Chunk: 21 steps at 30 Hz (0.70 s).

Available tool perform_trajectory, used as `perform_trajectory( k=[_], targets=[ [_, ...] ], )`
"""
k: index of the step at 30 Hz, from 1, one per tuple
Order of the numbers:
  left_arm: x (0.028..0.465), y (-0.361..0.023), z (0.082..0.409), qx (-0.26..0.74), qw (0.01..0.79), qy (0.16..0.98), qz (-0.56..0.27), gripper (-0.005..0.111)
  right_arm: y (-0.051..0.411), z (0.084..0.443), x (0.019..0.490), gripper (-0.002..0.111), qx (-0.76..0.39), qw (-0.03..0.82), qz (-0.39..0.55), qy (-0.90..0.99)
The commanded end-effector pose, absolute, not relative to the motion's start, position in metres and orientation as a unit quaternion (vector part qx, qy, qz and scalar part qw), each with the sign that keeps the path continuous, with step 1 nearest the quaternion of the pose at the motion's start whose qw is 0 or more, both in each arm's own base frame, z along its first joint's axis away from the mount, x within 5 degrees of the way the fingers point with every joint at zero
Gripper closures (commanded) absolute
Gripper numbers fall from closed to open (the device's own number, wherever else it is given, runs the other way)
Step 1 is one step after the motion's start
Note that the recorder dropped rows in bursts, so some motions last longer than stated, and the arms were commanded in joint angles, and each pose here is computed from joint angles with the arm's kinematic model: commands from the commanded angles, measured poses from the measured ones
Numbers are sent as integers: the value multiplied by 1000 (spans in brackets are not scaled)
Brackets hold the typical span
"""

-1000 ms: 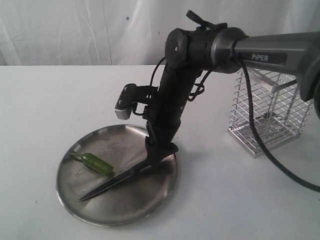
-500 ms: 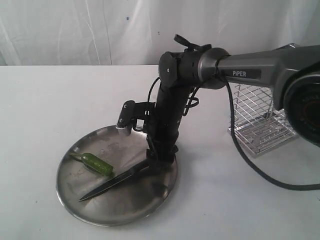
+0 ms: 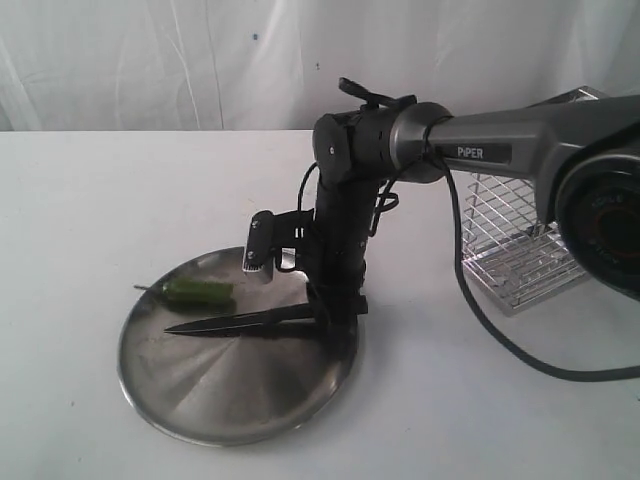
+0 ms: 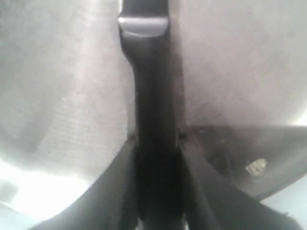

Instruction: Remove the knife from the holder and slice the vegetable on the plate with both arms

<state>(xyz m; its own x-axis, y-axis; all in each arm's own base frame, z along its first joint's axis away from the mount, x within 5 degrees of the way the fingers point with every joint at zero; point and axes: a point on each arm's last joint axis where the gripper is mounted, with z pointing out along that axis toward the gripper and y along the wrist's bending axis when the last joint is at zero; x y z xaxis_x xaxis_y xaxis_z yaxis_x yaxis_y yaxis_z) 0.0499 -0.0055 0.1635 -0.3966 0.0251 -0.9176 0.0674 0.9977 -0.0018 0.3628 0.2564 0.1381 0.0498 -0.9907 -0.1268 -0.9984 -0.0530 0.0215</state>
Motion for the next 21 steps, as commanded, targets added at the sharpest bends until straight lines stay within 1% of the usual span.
perform_trajectory(
  k=[1,6,12,15,18,21],
  targets=[
    [50,-6,162,30,548,836,-22,107,246,139,361,108,-740,-3,21,673],
    [50,-6,162,30,548,836,-22,107,245,158,361,108,-742,18,12,670],
    [50,-6,162,30,548,836,-22,107,237,199,357,108,-748,44,-23,662],
    [50,-6,162,30,548,836,-22,107,233,223,351,108,-728,58,-30,683],
    [50,-6,162,30,548,836,-22,107,229,250,344,108,-685,80,-76,720],
    [50,-6,162,30,548,836,-22,107,229,280,332,108,-642,120,-127,746]
  ],
)
